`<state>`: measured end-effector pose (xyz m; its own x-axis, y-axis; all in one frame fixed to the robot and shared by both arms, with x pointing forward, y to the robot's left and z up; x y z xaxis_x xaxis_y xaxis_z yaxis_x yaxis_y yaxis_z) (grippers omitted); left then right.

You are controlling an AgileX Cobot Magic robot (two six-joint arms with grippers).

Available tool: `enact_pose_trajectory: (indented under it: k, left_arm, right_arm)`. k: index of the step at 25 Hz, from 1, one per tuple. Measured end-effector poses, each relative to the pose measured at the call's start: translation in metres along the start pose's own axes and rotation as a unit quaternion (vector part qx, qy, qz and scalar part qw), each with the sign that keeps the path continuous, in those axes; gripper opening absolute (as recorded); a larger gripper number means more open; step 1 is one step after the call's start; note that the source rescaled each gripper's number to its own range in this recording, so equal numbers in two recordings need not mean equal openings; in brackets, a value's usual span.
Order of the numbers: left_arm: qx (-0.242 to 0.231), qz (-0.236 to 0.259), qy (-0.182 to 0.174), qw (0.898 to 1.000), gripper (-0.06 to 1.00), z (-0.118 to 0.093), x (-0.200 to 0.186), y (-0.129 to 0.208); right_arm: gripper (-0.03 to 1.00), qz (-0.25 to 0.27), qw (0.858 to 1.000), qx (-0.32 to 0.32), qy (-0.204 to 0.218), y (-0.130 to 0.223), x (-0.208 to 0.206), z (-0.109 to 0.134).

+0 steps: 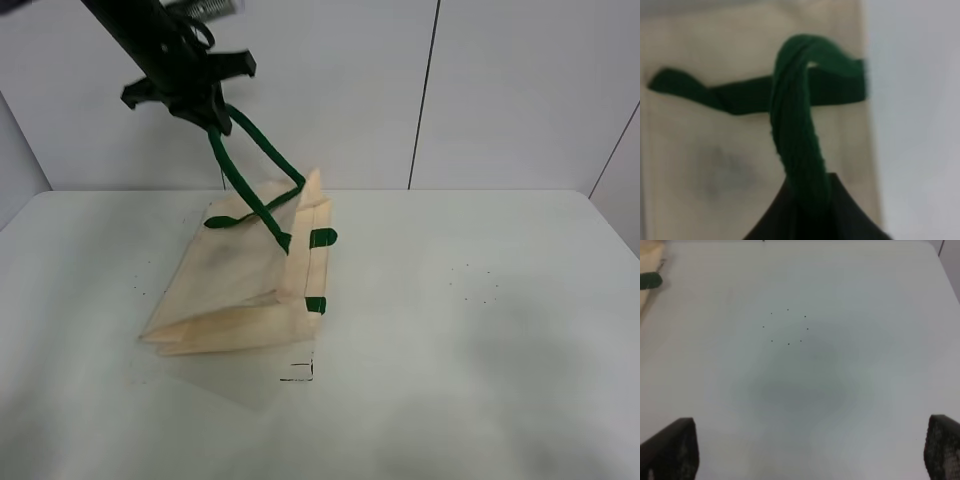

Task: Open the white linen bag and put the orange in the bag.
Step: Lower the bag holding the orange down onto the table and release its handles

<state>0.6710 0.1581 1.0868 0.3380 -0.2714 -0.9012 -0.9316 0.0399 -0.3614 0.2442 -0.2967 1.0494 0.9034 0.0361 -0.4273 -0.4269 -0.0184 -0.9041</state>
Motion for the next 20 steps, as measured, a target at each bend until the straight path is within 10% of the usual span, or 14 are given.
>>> enact_pose_trajectory:
  k: [7, 14, 20]
  left_arm:
    - [0.000, 0.060, -0.007, 0.998, 0.03, 0.013, 0.082, 0.003]
    - [0.013, 0.067, 0.017, 0.997, 0.82, 0.010, 0.090, 0.005]
    - [0.030, 0.065, -0.068, 0.995, 0.94, 0.028, 0.091, 0.004]
  right_arm:
    - [1.00, 0.000, 1.000, 0.000, 0.000, 0.000, 0.000, 0.000]
    - [1.00, 0.000, 1.000, 0.000, 0.000, 0.000, 0.000, 0.000]
    - [1.00, 0.000, 1.000, 0.000, 0.000, 0.000, 0.000, 0.000]
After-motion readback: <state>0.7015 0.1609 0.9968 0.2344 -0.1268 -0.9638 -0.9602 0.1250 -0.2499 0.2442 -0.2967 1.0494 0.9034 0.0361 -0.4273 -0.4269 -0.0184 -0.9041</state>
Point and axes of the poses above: a point on each arm's last joint axis where the gripper is mounted, x pointing out along that axis toward the gripper, z along the wrist's bending axis when the last joint is at zero, y = z × x, the point moved 1 cm from there along x, pointing out along that axis toward the gripper
